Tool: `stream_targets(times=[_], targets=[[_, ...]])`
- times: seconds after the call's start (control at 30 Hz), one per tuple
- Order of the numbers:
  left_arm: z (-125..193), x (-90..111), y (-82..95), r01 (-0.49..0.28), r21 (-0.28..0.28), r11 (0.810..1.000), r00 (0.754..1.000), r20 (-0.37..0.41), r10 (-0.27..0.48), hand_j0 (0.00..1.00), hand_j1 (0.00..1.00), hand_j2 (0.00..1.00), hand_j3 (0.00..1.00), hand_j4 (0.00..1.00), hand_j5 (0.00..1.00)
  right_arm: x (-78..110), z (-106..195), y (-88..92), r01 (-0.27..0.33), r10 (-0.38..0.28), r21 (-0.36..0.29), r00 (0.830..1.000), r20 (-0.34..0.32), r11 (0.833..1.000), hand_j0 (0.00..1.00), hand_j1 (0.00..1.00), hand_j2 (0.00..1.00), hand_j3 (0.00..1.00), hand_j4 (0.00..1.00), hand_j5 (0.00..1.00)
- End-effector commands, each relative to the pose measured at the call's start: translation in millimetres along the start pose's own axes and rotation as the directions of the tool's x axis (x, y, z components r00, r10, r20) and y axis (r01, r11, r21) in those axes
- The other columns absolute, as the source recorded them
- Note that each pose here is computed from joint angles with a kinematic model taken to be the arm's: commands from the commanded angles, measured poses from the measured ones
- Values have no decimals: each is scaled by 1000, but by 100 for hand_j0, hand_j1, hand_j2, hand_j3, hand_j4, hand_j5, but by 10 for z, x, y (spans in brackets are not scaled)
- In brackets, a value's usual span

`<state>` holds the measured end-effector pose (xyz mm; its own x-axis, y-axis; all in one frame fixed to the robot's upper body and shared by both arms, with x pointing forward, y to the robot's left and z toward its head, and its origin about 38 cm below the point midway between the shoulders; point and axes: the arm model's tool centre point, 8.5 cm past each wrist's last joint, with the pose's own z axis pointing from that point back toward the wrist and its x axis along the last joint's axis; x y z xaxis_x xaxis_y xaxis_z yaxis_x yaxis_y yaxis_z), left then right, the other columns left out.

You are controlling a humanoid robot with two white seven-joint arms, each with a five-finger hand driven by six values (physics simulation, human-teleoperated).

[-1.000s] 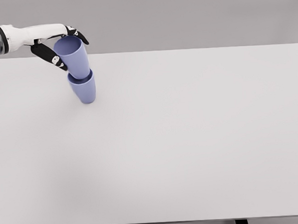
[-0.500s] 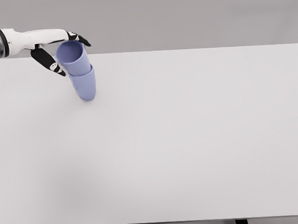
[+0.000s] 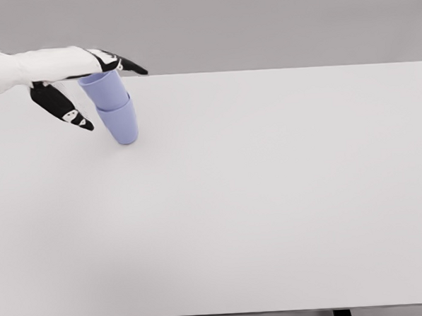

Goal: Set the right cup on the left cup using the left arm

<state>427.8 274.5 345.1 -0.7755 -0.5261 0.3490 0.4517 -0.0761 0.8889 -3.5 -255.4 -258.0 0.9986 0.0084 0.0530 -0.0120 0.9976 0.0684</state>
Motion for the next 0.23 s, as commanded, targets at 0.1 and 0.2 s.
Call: stream_targets(times=[0.1, 0.2], targets=[[27, 549, -187, 116, 17, 993, 945, 305, -116, 100, 100, 100, 100, 100, 100, -2, 0, 0, 0, 0, 0, 1000, -1, 1000, 100, 100, 100, 100, 100, 100], [-8, 528, -290, 92, 3, 996, 946, 312, -88, 100, 100, 100, 100, 100, 100, 5, -1, -1, 0, 0, 0, 1000, 2, 1000, 100, 100, 100, 100, 100, 100]])
